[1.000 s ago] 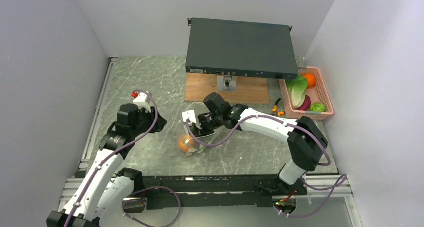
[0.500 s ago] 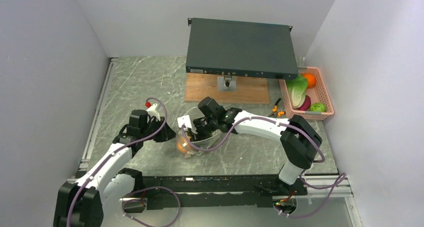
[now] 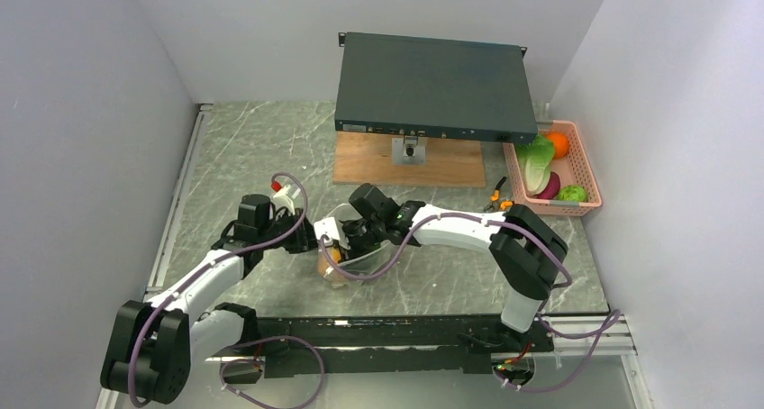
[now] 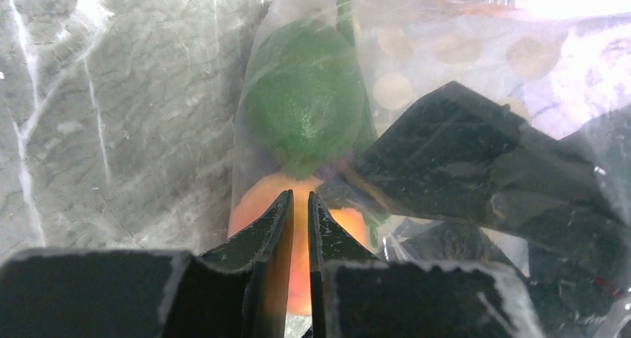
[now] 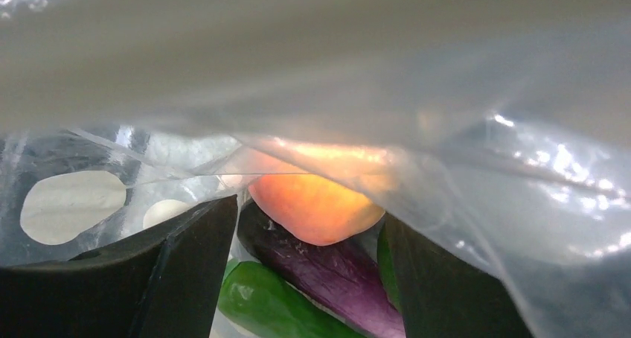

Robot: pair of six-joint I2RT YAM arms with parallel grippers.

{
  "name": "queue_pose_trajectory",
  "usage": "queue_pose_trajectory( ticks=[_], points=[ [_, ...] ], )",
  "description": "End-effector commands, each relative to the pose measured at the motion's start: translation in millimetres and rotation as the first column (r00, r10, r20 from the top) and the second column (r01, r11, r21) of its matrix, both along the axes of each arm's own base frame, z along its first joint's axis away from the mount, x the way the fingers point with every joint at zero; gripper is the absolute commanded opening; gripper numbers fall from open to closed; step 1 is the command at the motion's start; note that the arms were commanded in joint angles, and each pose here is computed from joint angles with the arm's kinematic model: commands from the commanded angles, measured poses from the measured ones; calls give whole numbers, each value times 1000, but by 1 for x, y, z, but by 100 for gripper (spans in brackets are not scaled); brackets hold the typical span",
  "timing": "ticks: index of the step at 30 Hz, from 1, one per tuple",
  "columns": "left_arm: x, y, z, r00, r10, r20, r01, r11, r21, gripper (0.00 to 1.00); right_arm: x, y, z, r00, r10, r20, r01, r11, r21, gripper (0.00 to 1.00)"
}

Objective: Open the zip-top bag and remove the fake food
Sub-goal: Pick up the fake fruit from the zipper food storage bag.

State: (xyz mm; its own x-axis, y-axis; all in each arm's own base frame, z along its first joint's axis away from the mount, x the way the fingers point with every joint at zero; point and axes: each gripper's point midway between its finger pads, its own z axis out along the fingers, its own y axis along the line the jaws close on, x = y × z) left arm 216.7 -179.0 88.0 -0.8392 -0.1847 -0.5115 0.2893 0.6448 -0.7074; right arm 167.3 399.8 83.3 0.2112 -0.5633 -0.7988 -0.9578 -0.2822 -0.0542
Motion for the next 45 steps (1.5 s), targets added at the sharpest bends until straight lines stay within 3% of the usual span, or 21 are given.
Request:
queue_pose_trajectory(
  ticks=[1,11,18,22,26,30,33,45],
  points=[
    [0,-10,9,998,-48,29,50,998,-50,17,-5,9,-8,1000,24,3,-24,999,23,75],
    [-5,-15,3,998,-69,4,69,995,-66,16,-3,20,-17,1000,-11,-17,11,999,36,87],
    [-5,-14,3,998,-60,8,60,997,-55,17,-3,34,-17,996,-54,-65,58,997,56,85],
    [-3,-11,8,998,-50,32,51,998,-43,17,-3,37,-10,997,-38,-67,43,996,73,68],
    [5,-7,26,994,-23,104,25,1000,-19,20,-3,33,7,996,-24,-90,33,995,93,42],
    [11,2,43,985,10,174,-12,1000,15,25,7,21,27,995,-20,-97,31,994,107,32],
    [14,8,54,970,20,244,-27,999,28,29,10,11,42,994,-9,-107,22,993,120,31],
    [14,44,95,828,117,548,-192,978,82,97,10,-24,89,993,50,-104,-35,989,142,30]
  ],
)
